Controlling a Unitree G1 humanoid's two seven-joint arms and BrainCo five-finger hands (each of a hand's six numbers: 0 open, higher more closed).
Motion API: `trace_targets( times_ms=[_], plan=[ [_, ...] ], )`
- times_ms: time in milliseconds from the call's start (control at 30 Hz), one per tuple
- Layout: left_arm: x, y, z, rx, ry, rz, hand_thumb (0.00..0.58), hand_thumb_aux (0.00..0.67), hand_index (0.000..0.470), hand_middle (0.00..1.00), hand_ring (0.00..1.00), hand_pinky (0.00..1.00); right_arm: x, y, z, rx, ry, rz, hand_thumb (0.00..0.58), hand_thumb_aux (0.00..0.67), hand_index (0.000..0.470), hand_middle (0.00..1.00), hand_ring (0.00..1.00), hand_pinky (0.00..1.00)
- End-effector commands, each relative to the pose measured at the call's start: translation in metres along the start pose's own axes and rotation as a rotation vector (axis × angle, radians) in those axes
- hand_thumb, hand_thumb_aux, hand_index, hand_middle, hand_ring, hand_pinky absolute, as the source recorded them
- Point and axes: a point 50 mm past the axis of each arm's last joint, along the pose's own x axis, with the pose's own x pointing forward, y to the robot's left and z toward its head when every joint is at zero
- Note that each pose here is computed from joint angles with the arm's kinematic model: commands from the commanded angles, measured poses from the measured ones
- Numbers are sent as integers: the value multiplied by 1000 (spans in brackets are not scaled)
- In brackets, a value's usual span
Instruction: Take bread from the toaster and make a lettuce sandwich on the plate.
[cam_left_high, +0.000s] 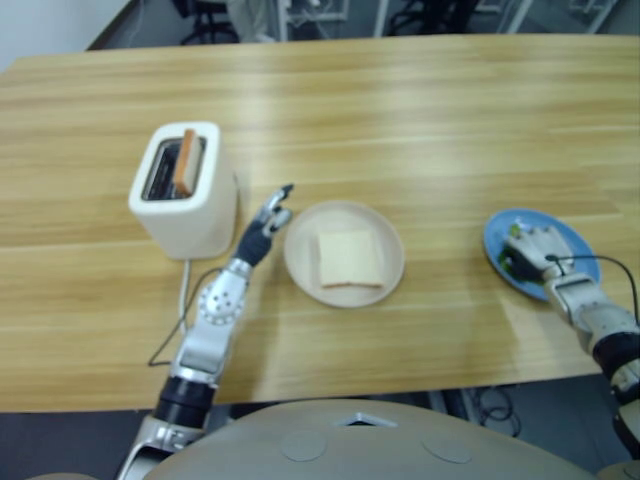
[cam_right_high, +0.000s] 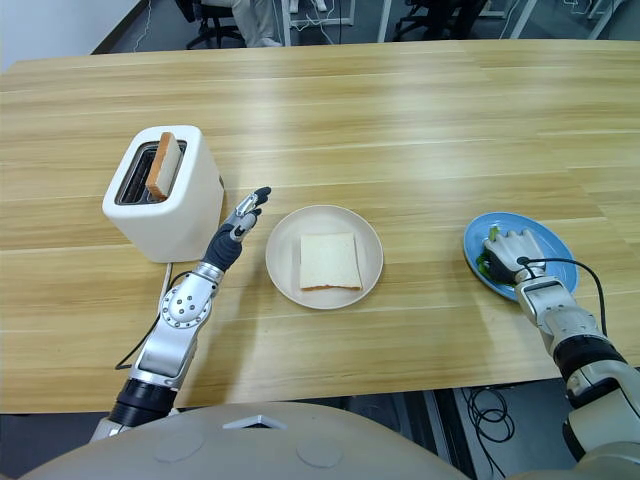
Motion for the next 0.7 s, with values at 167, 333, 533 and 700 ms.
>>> trace_targets(
  times_ms=[167, 333, 533, 700],
  plan=[
    [-2, 1, -3, 15, 20, -4, 0, 0, 0, 0, 0, 0, -5, -15, -15, 42, 45, -74, 580, 670, 460, 1000, 1000, 1000],
    [-2, 1, -4, 16, 22, 0, 0, 0, 0, 0, 0, 0, -10, -37, -24, 69, 61, -168, 580, 670, 460, 1000, 1000, 1000],
    [-2, 1, -5, 19, 24, 6, 0, 0, 0, 0, 0, 0, -19, -83, -19, 100, 40, -321, 580, 670, 460, 1000, 1000, 1000],
    [-2, 1, -5, 19, 24, 10, 0, 0, 0, 0, 0, 0, -20, -111, 15, 162, -54, -385, 580, 670, 460, 1000, 1000, 1000]
  ],
)
